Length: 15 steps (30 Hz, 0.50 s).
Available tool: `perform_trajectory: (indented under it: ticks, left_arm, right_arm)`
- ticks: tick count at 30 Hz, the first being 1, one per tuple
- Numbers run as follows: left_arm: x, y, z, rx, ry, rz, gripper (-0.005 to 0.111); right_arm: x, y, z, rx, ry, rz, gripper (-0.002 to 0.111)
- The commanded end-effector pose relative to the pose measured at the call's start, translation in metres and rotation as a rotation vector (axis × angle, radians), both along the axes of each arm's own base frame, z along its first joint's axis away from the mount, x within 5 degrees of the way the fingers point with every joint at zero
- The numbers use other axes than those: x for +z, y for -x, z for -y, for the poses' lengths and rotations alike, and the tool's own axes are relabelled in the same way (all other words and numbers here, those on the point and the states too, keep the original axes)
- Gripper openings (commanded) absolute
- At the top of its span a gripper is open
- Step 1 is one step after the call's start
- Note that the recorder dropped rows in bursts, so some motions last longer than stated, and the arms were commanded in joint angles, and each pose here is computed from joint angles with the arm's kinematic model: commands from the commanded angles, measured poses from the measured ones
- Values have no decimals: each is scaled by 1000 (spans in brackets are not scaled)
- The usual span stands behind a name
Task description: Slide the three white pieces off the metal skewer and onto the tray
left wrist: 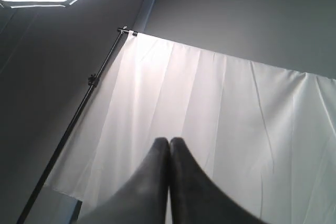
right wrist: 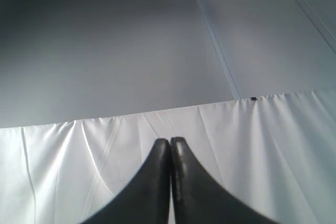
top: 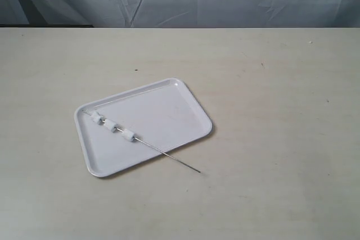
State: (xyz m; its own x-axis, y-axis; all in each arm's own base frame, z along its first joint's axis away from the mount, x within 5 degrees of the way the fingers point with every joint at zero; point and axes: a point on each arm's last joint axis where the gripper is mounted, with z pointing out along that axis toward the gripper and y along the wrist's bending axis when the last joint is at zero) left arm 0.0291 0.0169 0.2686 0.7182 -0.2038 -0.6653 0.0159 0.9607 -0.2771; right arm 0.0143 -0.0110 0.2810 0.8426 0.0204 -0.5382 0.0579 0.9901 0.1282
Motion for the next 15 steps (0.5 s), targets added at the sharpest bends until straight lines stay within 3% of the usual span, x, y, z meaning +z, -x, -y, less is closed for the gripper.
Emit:
perform_trajectory:
  ticks: [1,5,8,13,15]
  left_arm:
    - [-3,-3,3,-13,-31,-57,0]
    - [-2,-3,11,-78,-95,-44,0]
    - [22,5,18,-97,-180,30,0]
    - [108,18,28,11,-410,186,0]
    - [147,13,32,20,-474,219,0]
  right_arm:
    - [1,2,0,-2,7,21,1]
    - [4,-5,-5,24,53,-80,1]
    - [32,4,-6,50,69,-66,1]
    - [123,5,-9,82,114,-80,1]
    - [169,-8,-13,127,157,-177,1]
